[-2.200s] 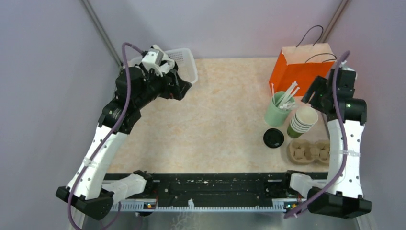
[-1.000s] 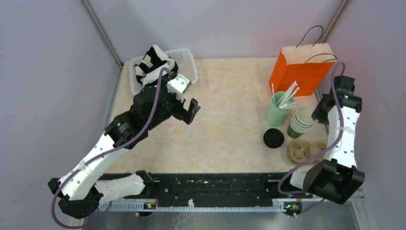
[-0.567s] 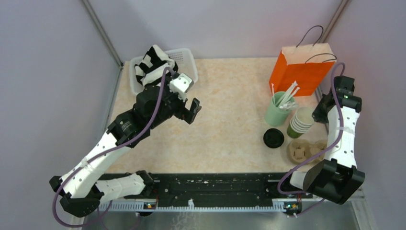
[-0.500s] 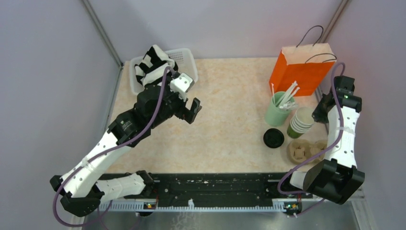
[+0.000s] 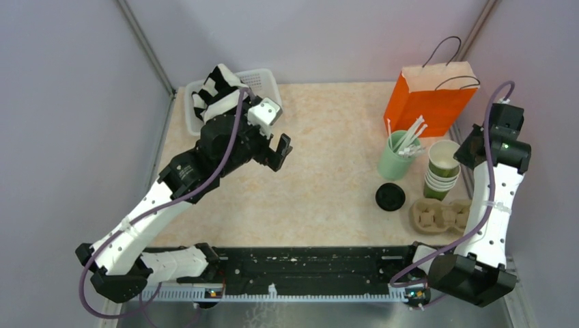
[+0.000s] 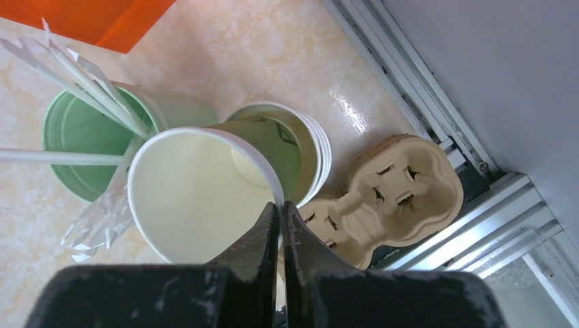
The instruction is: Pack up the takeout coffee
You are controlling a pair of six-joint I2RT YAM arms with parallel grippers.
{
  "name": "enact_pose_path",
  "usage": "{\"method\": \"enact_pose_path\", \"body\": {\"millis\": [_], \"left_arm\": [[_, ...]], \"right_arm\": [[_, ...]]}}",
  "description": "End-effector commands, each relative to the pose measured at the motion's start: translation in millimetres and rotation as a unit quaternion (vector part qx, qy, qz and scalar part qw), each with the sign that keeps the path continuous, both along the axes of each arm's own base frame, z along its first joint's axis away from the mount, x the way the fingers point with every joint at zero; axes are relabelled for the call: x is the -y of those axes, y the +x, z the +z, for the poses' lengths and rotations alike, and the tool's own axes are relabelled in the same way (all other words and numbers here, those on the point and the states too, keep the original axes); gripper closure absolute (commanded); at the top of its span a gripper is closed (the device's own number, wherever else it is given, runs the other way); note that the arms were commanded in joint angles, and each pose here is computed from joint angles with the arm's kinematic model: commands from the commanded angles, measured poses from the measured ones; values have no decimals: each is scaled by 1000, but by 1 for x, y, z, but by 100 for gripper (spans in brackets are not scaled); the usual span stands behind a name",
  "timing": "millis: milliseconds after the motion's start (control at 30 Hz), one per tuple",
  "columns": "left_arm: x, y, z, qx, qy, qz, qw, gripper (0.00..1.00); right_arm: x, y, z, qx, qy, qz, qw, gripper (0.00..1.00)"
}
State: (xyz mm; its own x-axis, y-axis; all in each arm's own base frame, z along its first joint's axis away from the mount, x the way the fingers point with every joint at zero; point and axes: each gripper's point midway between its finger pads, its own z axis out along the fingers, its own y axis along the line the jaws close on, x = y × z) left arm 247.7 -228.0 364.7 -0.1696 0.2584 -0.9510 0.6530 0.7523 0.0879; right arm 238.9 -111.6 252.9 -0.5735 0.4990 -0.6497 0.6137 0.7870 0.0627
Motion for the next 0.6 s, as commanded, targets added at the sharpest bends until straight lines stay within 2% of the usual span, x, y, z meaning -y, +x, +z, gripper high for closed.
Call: {"method": "enact_pose_path", "body": {"millis": [0,267,567], "left_arm": [[9,-2,20,4,-24,-14,1000,1],[23,0,20,-20,-30,-27,999,1],[28,1,16,-27,-26,-33,999,1]], "right_arm": [[0,5,35,60,-14,-4,998,100],[7,1,54,77,-45,-8,996,100],[4,-6,96,118,-57,-16,991,100]]}}
